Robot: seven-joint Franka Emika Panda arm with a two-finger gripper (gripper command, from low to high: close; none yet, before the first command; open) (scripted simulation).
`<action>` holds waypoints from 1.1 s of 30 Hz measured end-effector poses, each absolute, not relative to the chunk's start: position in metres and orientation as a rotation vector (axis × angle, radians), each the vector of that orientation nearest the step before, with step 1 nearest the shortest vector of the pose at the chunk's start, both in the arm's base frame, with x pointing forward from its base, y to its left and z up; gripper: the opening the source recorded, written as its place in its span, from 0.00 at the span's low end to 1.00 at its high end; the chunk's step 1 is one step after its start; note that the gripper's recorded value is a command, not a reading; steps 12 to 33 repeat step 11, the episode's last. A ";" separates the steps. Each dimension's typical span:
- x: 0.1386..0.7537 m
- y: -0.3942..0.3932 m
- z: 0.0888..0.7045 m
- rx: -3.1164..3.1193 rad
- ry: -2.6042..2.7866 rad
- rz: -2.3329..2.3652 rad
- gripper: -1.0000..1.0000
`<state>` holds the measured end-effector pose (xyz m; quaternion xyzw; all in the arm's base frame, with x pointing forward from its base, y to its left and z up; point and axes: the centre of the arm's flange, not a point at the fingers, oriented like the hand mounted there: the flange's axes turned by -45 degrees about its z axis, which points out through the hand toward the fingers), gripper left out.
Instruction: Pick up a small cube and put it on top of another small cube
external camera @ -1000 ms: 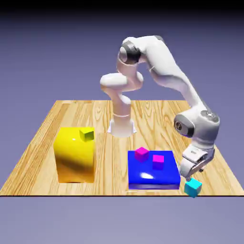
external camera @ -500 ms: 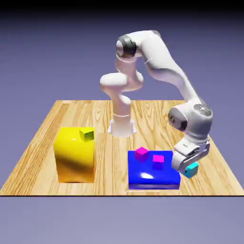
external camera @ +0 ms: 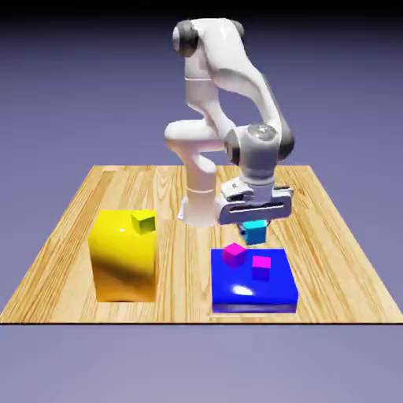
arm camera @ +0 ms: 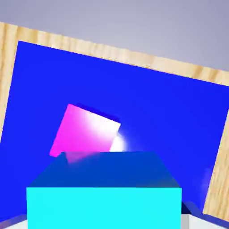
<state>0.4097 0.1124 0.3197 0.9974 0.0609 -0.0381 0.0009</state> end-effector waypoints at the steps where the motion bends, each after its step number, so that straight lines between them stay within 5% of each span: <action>1: 0.401 0.104 0.321 3.135 0.142 -0.119 0.00; 8: 0.389 0.096 0.254 3.136 0.099 -0.118 0.00; 9: 0.389 0.096 0.252 3.136 0.099 -0.118 1.00; 33: 0.389 0.096 0.252 3.135 0.099 -0.118 1.00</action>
